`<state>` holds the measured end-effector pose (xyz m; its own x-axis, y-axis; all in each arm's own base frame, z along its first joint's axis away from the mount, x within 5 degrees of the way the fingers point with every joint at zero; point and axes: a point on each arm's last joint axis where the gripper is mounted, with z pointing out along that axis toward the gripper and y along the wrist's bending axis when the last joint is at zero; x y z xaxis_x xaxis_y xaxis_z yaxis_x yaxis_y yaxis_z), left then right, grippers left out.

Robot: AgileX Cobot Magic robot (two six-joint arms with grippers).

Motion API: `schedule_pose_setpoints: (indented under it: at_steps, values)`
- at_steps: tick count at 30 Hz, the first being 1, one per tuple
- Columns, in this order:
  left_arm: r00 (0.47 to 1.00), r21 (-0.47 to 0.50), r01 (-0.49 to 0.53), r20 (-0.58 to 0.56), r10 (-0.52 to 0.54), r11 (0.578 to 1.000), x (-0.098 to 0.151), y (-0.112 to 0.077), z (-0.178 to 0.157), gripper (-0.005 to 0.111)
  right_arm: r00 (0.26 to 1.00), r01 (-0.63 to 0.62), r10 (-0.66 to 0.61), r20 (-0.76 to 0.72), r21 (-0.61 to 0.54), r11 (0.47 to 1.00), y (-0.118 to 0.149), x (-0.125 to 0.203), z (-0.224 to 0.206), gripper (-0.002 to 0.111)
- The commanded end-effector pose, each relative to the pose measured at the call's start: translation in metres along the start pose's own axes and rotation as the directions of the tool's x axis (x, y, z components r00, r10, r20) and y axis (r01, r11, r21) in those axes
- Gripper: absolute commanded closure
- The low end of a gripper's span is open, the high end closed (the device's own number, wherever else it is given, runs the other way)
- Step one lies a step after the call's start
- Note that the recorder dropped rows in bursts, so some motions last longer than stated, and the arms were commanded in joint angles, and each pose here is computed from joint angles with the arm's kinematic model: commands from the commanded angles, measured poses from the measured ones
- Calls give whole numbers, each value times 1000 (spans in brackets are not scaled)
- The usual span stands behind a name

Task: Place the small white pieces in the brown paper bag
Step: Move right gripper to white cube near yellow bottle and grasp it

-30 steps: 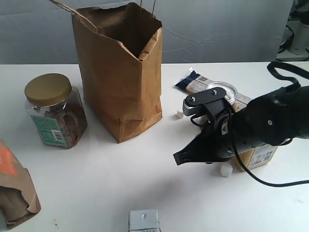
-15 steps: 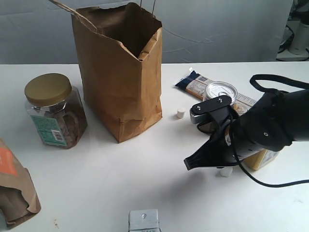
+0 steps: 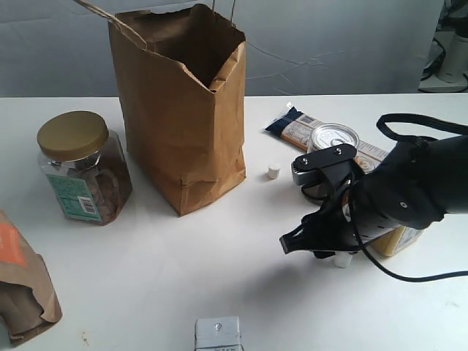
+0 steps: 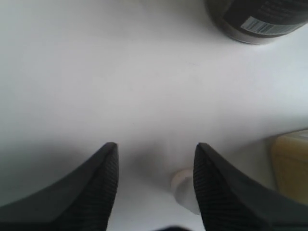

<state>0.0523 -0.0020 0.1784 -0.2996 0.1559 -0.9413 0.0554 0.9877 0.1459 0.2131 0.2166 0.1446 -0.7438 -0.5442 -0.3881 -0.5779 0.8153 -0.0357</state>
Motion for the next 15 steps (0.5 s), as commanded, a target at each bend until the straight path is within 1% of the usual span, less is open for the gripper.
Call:
schedule_pose_setpoints:
  at_steps: [1,6,15]
  values:
    - [1000,5,9,8,-9,1000,0,0,0,107,1000,-2,3,-22,71,997,-8,2,0,62]
    - [1000,5,9,8,-9,1000,0,0,0,107,999,-1,6,-49,110,994,-11,5,-1,62]
    - [1000,5,9,8,-9,1000,0,0,0,107,998,-15,21,-54,106,994,-11,5,0,62]
